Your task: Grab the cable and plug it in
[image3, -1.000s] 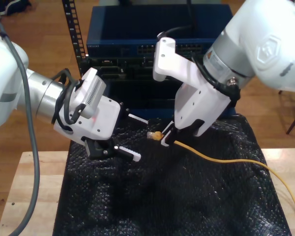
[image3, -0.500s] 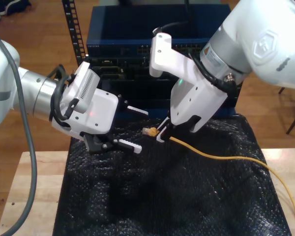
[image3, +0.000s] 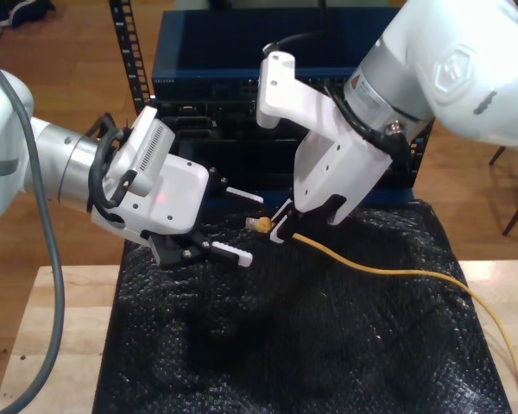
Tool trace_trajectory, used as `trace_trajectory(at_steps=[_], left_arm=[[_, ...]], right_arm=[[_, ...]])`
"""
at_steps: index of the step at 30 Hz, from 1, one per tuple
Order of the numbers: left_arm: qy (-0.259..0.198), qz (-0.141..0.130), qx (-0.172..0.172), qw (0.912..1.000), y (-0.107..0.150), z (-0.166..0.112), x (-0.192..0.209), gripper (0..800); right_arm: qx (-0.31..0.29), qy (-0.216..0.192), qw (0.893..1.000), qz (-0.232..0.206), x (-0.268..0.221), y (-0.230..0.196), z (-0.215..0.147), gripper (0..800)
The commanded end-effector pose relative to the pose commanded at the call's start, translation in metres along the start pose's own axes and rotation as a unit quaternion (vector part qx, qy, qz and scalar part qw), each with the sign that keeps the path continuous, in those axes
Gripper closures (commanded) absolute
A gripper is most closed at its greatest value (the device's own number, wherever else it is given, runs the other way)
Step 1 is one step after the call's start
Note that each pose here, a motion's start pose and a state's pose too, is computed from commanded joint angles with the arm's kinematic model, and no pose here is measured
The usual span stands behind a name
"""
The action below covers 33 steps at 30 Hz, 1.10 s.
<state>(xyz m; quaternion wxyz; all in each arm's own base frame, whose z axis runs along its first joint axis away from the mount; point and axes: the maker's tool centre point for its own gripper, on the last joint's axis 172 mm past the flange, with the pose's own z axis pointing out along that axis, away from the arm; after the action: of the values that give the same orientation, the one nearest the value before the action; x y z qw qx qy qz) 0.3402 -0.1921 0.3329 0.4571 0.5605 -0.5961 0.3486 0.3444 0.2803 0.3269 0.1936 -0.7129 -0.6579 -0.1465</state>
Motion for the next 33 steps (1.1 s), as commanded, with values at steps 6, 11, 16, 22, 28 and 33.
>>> trace_trajectory(at_steps=[6, 11, 16, 22, 28, 33], left_arm=[[0.008, -0.006, 0.011, 0.9999, -0.0054, -0.0062, -0.0015, 192], [0.01, -0.007, 0.01, 0.9999, -0.005, -0.0061, -0.0018, 231], [0.011, -0.009, 0.009, 0.9999, -0.0044, -0.0057, -0.002, 255], [0.012, -0.013, 0.012, 0.9998, -0.0055, -0.0072, -0.0024, 355], [0.017, -0.012, 0.016, 0.9997, -0.0074, -0.0075, 0.0003, 355], [0.019, -0.013, 0.015, 0.9996, -0.0067, -0.0068, 0.0, 400]], right_arm=[[0.0, 0.0, 1.0, 0.0, -0.0002, -0.0004, 0.0, 794], [0.0, -0.001, 1.0, 0.0, -0.0006, -0.0003, 0.0, 794], [0.0, 0.0, 1.0, -0.002, 0.0004, -0.0005, -0.0003, 794], [0.0, 0.0, 1.0, -0.003, 0.0008, -0.0009, -0.0001, 794], [0.002, -0.001, 1.0, -0.005, 0.0017, -0.0029, 0.0022, 794], [0.003, -0.002, 1.0, -0.004, 0.0015, -0.0027, 0.0028, 794]])
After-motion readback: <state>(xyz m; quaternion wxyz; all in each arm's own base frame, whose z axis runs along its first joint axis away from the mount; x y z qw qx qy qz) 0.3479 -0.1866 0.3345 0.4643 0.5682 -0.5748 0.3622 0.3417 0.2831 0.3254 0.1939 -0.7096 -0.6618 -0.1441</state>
